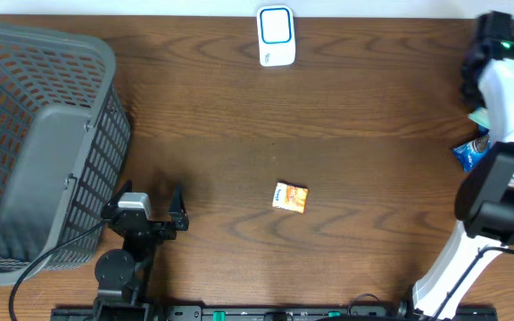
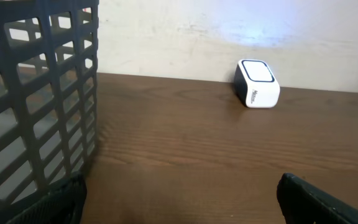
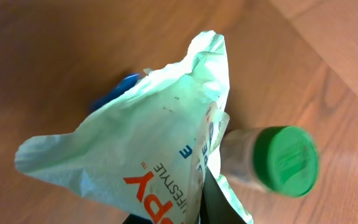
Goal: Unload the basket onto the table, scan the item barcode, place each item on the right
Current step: 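Carry the wipe pack to the right edge and release it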
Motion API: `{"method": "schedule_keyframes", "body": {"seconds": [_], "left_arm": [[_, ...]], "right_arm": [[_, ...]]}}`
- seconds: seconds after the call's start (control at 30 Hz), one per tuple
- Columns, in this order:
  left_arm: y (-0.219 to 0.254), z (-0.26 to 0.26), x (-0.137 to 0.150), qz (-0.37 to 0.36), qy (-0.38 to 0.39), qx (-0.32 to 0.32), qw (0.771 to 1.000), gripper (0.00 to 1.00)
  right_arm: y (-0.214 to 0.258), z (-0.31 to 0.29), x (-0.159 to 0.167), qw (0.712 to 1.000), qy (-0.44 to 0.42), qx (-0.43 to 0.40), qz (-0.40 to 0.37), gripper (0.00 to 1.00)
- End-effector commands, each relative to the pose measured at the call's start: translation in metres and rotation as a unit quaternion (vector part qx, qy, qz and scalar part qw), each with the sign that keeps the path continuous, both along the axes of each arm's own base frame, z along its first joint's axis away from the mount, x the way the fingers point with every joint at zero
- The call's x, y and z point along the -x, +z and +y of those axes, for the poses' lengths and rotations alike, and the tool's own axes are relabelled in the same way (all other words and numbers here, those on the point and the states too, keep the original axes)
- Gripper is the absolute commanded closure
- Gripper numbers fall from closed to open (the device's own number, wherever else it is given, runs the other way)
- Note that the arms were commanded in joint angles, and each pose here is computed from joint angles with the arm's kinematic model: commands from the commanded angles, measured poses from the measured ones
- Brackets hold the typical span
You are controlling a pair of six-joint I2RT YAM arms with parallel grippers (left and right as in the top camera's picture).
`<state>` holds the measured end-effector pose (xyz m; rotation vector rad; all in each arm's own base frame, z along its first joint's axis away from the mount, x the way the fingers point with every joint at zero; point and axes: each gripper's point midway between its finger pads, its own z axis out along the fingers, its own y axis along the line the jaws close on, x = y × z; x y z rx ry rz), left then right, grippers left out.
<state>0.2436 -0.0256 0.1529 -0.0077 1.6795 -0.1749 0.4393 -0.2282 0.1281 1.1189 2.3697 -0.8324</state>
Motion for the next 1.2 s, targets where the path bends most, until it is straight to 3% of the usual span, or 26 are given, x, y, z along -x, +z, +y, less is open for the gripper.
{"method": "schedule_keyframes", "body": {"seconds": [0.0,0.4,0.5,0.53,0.63,0.8,1.0,1.17], "left_arm": [[-0.015,-0.004,0.001,0.021,-0.011,-0.005,1.0,0.02],[-0.015,-0.004,0.001,0.021,-0.011,-0.005,1.0,0.02],[-0.015,-0.004,0.001,0.021,-0.011,-0.005,1.0,0.02],[-0.015,-0.004,0.001,0.021,-0.011,-0.005,1.0,0.02],[-0.015,-0.004,0.001,0.021,-0.011,-0.005,1.0,0.02],[-0.015,-0.004,0.001,0.021,-0.011,-0.005,1.0,0.02],[-0.015,-0.004,0.001,0.021,-0.011,-0.005,1.0,0.02],[-0.015,-0.004,0.001,0.021,-0.011,-0.005,1.0,0.02]], "right_arm": [[0.002,-0.038,0.016,0.998,-0.055,0.031,-0.02,0.99],[-0.015,-0.094,0.037,0.988,-0.129,0.031,-0.082,0.95],[-0.013,-0.097,0.032,0.986,-0.129,0.036,-0.098,0.89],[-0.012,-0.097,0.031,0.986,-0.129,0.037,-0.1,0.83],[-0.012,-0.097,0.03,0.986,-0.128,0.037,-0.102,0.4],[-0.002,-0.092,0.03,0.992,-0.097,0.04,-0.075,0.01],[0.043,-0.019,0.001,0.994,0.035,-0.03,-0.102,0.01],[0.068,0.128,-0.01,0.952,0.198,-0.203,-0.116,0.01]]}}
